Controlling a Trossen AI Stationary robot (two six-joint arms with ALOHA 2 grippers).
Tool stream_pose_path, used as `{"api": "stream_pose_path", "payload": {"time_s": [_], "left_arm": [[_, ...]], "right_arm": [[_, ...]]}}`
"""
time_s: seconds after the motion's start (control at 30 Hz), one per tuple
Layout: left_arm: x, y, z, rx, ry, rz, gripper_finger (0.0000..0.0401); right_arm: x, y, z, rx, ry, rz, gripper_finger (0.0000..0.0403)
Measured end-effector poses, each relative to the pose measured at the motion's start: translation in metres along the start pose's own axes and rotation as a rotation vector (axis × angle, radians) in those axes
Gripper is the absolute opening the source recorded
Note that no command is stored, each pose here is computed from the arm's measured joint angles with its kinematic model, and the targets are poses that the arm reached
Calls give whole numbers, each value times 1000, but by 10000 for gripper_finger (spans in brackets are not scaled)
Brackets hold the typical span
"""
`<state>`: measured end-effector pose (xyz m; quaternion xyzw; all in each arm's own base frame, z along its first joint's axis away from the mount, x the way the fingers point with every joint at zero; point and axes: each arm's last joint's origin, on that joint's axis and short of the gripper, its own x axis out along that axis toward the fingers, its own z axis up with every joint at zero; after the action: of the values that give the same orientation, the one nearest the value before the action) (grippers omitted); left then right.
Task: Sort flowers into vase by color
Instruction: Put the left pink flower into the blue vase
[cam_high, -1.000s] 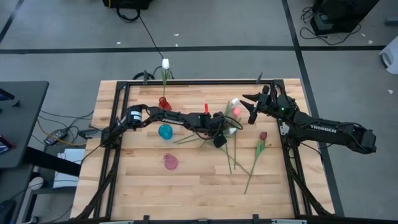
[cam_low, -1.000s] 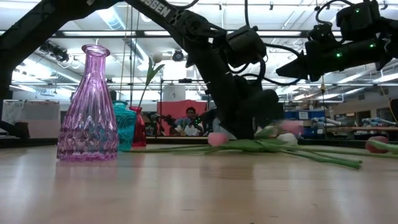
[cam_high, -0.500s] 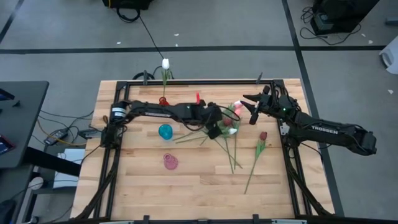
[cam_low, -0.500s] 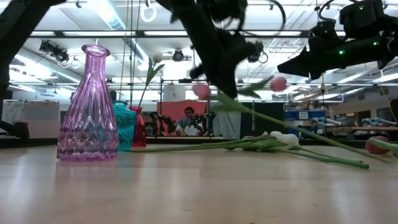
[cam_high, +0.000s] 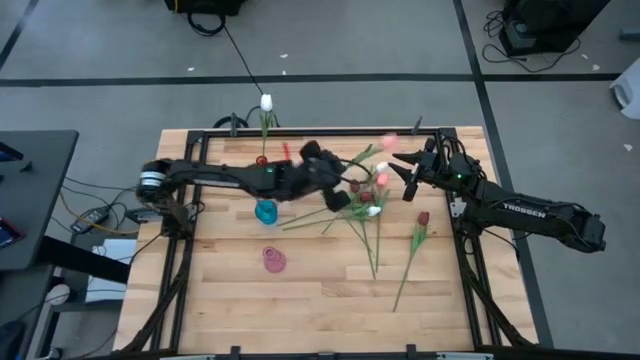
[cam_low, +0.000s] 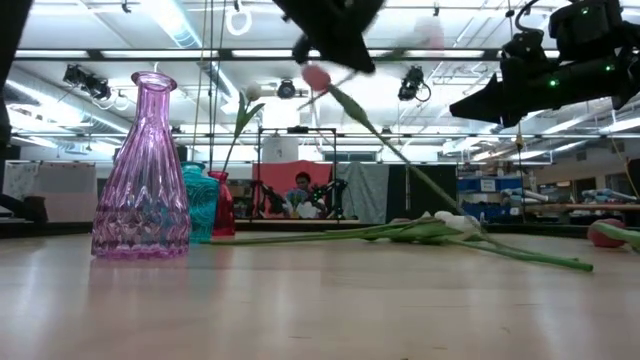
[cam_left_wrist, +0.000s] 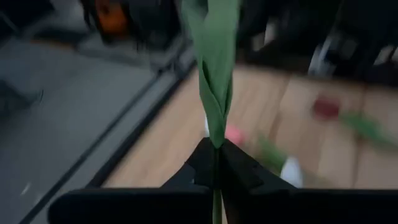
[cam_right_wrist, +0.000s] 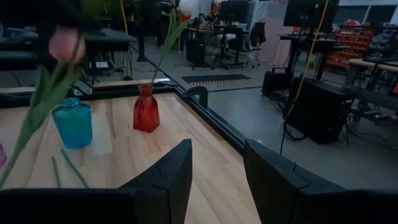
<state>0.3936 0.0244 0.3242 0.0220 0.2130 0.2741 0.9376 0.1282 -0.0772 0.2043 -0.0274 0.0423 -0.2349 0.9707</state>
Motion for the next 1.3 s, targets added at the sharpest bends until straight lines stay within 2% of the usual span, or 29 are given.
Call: {"api": "stream_pose_path", "payload": {"time_s": [0.17,0.4,0.5,0.63,0.83,0.97,1.13,1.3], "left_arm": [[-25,16,-12,-58,-133,-11,15],[-44,30,-62,-131,-273,-31,15],[-52,33,-78,-108,-317,-51,15],[-67,40,-86,-57,-382,-72,15],[-94,54,-106,26,-427,-163,15],[-107,62,-130,49,-424,-222,15],[-126,75,-148,35,-461,-223,15],[-139,84,-162,42,-502,-213,15]], "right_arm": [[0,0,0,-2,-1,0,155],[0,1,0,-3,-6,17,155],[0,2,1,-4,-15,30,155],[-1,3,2,14,-20,41,155],[-1,3,0,35,1,23,155],[-1,3,8,61,-83,14,155],[-1,2,20,84,-207,17,155],[2,2,23,124,-252,44,155]]}}
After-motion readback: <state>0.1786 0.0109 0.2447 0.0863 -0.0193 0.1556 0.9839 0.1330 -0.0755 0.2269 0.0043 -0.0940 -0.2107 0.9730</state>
